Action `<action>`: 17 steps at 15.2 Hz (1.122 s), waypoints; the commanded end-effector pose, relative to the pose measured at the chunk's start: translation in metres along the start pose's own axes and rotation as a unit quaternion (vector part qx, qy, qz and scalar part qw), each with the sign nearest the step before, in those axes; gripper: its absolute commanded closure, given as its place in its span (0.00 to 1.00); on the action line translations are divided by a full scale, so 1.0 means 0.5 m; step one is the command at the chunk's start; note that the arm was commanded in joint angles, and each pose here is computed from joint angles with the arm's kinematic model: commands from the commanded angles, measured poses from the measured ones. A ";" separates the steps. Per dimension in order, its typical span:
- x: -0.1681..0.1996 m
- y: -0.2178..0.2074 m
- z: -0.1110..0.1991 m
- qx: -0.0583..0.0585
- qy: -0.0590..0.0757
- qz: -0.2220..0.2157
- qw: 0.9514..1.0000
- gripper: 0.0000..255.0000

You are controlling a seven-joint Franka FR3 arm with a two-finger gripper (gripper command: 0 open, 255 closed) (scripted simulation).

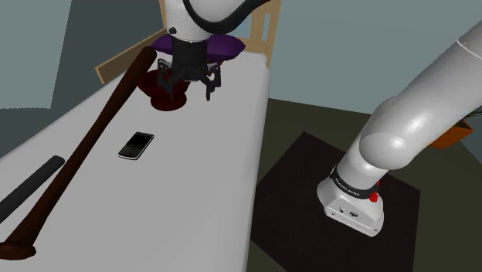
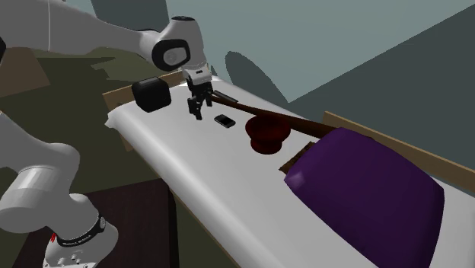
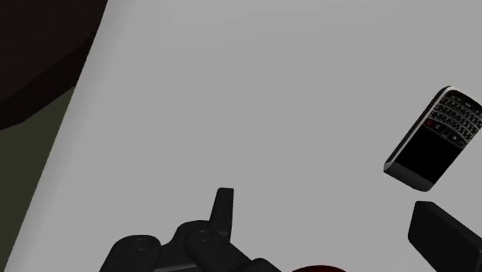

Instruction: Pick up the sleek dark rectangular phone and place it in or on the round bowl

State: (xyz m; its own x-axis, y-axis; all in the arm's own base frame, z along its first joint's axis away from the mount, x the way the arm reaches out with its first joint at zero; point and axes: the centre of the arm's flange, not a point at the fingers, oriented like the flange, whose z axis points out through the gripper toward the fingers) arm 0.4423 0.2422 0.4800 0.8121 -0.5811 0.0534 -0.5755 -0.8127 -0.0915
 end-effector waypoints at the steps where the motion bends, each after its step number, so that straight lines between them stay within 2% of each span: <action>1: -0.007 -0.041 0.037 -0.002 -0.004 0.022 1.000 0.00; 7: 0.004 -0.171 0.133 -0.009 -0.015 0.081 0.997 0.00; 14: 0.033 -0.318 0.247 -0.018 -0.027 0.149 0.988 0.00; 17: 0.034 -0.326 0.275 -0.018 -0.028 0.153 0.988 0.00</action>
State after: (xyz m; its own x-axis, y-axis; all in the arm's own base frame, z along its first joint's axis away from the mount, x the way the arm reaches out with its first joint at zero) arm 0.5599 0.3704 0.3645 0.6063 -0.7948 -0.0266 -0.7946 -0.6042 -0.0594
